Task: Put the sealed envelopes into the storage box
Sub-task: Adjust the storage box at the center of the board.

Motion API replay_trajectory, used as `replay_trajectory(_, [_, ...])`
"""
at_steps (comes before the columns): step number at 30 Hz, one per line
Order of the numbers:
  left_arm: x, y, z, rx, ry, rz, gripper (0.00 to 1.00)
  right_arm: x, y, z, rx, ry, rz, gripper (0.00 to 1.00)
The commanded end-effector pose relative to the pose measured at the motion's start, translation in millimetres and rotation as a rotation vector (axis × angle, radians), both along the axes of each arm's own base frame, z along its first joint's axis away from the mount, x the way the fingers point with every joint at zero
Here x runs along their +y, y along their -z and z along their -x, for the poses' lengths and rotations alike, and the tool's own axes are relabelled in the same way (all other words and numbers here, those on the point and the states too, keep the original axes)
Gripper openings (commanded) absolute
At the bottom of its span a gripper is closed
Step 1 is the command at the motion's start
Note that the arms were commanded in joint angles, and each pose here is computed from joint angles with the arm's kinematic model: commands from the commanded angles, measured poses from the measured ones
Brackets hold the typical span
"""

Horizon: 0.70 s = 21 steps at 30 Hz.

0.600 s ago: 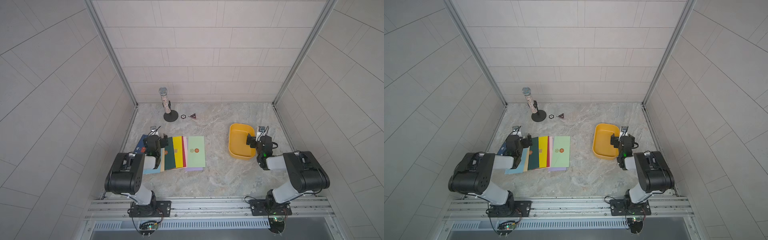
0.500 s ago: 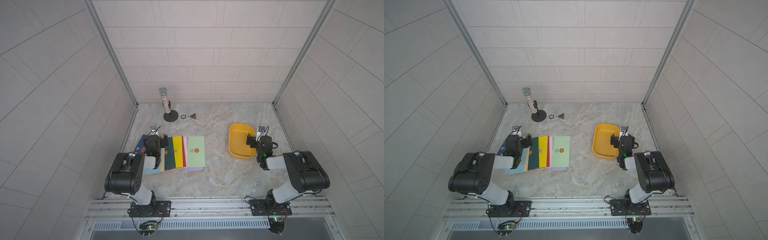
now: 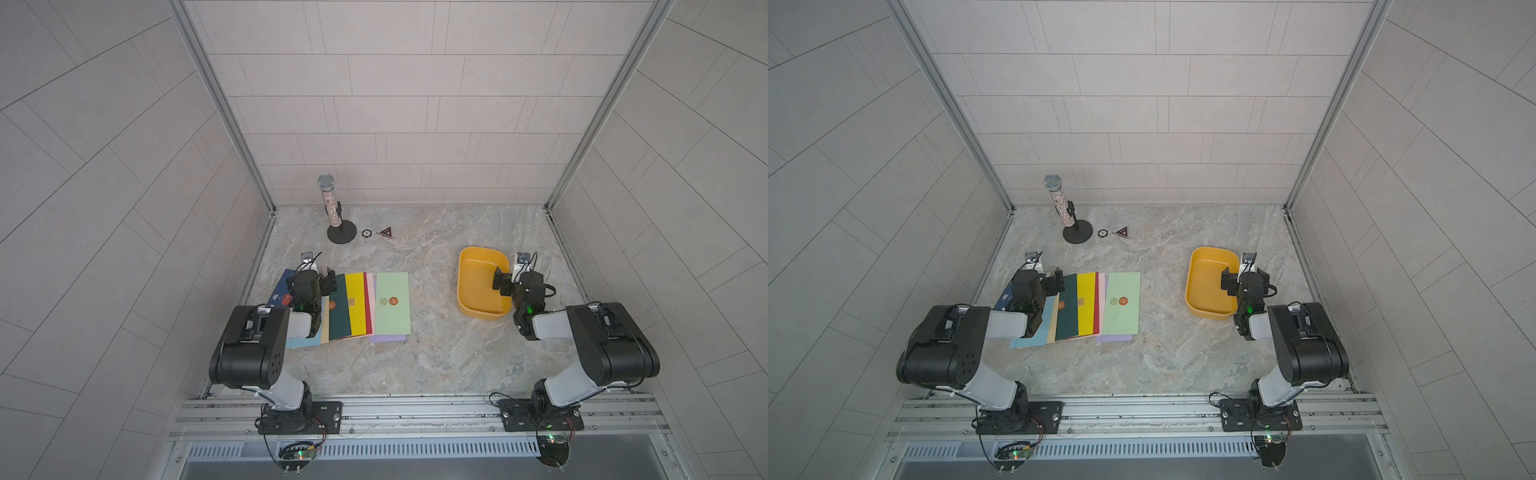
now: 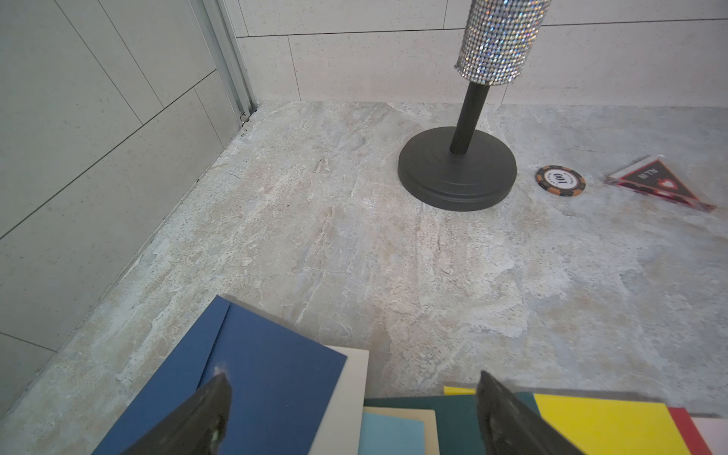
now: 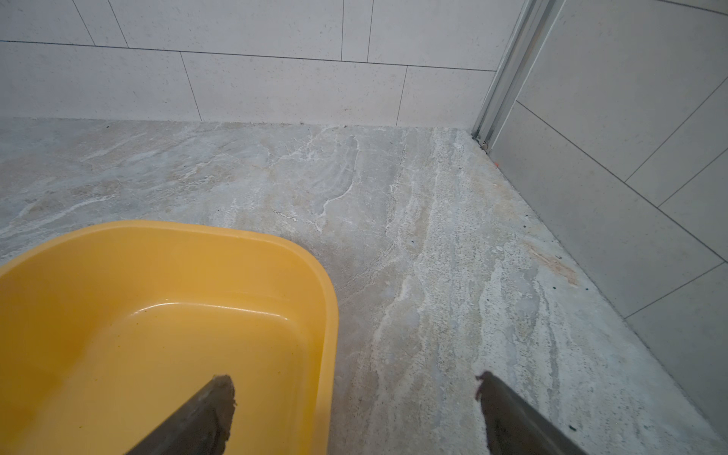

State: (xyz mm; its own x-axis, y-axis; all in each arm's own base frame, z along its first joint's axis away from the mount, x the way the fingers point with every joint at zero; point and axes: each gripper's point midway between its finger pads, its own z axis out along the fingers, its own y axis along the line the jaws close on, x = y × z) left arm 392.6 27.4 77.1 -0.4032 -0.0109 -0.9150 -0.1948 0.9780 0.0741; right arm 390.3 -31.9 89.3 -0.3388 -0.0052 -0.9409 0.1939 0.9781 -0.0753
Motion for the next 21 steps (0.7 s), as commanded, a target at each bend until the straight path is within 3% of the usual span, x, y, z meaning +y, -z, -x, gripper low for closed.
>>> replay_trajectory(1, [0.3,-8.8,-4.4,-0.027,0.002,-0.007,1.00,0.9,-1.4,-3.1,-0.001,-0.007,0.007,1.00])
replay_trajectory(21, [0.2,-8.9,-3.8,-0.032,0.003,-0.011,1.00,0.2,-1.8,-3.5,-0.001,-0.004,0.003,1.00])
